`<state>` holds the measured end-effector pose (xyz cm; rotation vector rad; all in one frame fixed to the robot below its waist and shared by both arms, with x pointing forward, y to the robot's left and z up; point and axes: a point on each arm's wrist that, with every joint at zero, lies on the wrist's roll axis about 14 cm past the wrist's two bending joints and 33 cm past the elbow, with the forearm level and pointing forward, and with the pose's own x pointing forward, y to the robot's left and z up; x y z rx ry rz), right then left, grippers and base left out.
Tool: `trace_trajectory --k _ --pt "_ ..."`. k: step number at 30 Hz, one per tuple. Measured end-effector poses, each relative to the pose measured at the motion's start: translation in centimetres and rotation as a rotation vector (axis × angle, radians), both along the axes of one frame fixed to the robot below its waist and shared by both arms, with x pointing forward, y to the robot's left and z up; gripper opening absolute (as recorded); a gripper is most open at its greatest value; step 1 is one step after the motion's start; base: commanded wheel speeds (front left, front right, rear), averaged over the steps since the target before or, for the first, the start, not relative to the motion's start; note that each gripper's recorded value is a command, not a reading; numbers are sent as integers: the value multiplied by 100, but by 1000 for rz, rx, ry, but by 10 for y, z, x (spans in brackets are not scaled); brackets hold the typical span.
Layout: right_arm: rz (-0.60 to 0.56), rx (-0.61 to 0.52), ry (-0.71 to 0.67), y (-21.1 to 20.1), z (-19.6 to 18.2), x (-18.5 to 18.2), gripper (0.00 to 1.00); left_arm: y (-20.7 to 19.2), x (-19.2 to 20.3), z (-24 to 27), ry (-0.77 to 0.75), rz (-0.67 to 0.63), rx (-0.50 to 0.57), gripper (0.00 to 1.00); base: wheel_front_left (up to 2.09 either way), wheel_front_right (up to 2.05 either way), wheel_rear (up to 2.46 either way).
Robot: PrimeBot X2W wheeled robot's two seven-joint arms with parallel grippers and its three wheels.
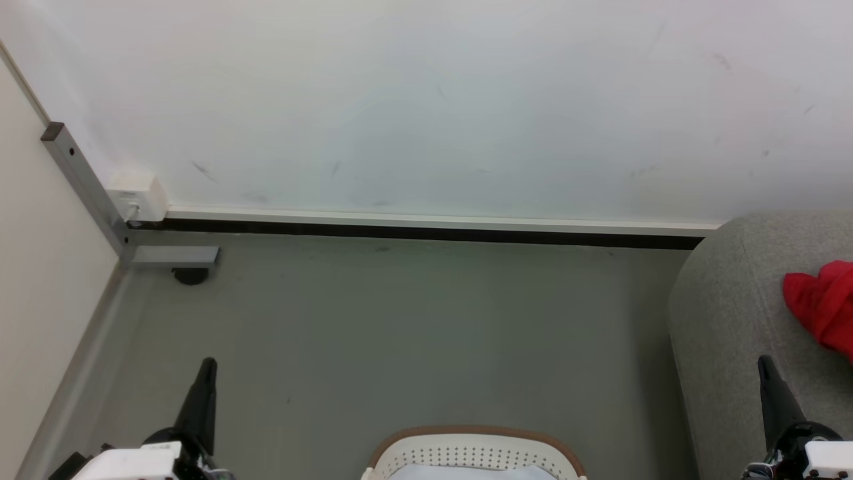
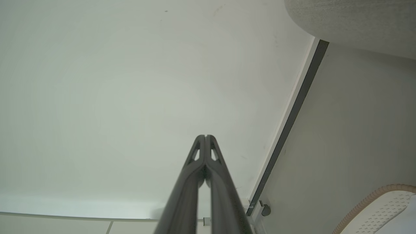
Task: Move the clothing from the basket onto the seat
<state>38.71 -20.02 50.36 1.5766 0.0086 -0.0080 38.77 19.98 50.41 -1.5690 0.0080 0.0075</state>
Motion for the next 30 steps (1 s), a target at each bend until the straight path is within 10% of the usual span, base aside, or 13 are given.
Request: trace_trajectory --k 30 --pt "-1 1 0 0 0 0 0 0 0 0 0 0 0 0 0 0 0"
